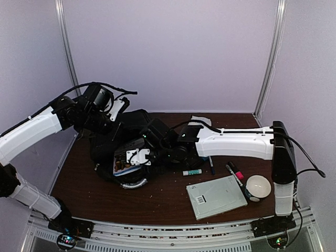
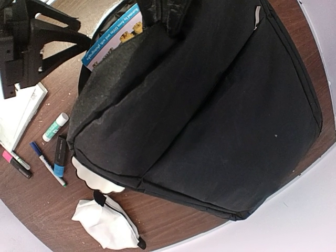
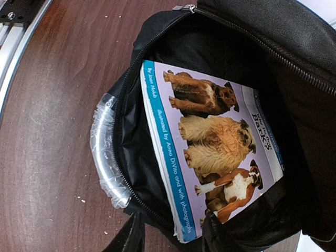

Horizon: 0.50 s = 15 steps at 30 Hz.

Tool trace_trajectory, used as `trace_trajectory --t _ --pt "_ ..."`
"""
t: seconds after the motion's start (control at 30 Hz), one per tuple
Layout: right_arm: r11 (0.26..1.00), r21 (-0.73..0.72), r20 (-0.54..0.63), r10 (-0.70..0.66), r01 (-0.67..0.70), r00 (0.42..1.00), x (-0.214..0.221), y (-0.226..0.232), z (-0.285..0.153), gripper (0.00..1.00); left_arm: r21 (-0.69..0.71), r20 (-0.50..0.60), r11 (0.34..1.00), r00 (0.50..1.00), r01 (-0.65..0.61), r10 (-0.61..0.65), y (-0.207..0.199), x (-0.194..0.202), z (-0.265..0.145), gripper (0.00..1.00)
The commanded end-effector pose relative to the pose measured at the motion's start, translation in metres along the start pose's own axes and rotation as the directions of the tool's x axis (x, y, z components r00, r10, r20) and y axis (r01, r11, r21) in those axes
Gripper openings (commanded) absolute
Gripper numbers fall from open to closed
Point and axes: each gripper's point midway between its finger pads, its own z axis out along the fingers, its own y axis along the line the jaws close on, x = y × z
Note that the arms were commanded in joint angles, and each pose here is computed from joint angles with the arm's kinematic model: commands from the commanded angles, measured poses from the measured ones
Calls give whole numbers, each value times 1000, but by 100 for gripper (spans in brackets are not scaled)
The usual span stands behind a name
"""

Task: Pack the student bag
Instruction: Adjust the book in the largest pocket of the bag.

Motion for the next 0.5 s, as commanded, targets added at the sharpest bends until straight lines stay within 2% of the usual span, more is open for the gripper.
trace_trajectory --t 0.0,0.3,0.47 --pt "1000 16 -22 -15 15 1000 -5 -7 9 38 45 161 999 987 11 -18 -7 -36 -21 0" --pt "998 37 -92 -48 51 995 9 -9 41 33 47 163 999 987 5 -12 -7 -36 -24 0" --pt "993 114 -114 -27 40 993 9 -27 55 27 60 161 998 987 3 -13 -10 -35 -25 0"
